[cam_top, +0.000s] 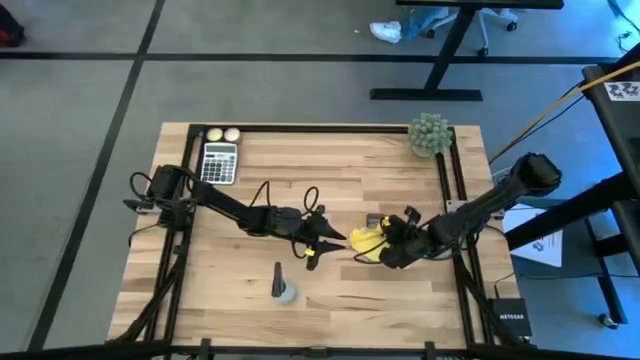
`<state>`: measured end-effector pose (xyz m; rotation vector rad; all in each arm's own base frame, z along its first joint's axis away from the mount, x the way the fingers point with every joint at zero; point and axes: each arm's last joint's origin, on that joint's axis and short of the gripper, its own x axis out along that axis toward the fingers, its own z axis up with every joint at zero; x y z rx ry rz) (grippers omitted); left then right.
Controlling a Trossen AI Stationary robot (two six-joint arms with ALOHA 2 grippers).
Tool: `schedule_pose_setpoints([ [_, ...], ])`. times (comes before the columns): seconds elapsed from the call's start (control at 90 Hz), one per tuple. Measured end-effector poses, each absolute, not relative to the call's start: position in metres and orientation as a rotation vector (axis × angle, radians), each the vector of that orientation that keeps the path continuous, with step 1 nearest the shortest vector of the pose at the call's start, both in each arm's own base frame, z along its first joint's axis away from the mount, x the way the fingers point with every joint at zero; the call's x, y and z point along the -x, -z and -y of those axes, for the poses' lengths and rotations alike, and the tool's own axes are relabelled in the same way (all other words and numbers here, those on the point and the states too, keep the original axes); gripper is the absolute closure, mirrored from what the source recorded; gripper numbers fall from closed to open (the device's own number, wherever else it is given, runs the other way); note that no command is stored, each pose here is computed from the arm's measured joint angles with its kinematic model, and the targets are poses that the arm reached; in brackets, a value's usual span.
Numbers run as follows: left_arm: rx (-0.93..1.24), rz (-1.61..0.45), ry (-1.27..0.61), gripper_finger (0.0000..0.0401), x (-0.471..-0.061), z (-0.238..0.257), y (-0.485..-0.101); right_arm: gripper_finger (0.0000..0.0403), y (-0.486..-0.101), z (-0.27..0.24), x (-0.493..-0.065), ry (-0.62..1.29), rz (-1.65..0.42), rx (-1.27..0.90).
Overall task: Apply microfiber cloth
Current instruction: Wipe the black cellphone with the yellow microfiber cloth
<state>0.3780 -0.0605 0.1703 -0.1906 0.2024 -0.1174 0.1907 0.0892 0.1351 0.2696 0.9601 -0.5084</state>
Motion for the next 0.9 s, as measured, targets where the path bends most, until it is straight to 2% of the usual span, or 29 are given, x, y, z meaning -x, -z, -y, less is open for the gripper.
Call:
schedule_pose_setpoints([
  [0.133,0.19,-0.211,0.115,0.0294,-0.378,0.06,-0.169,0.04,-0.109,-0.085,-0.186,0.585,-0.929,-0.273],
  [0.289,0.191,-0.212,0.114,0.0294,-0.378,0.06,-0.169,0.04,-0.101,-0.088,-0.186,0.606,-0.882,-0.264],
  [0.411,0.191,-0.204,0.114,0.0294,-0.378,0.06,-0.17,0.04,-0.11,-0.098,-0.192,0.512,-0.917,-0.216],
  [0.589,0.18,-0.201,0.055,0.0294,-0.379,0.057,-0.169,0.04,-0.121,-0.123,-0.212,0.254,-0.878,-0.152],
  [0.744,0.127,-0.189,0.052,0.0294,-0.396,0.057,-0.159,0.04,-0.123,-0.124,-0.221,0.278,-0.881,-0.118],
  [0.9,0.062,-0.346,0.092,0.0294,-0.43,0.064,-0.144,0.04,-0.151,-0.128,-0.224,0.278,-0.944,-0.091],
])
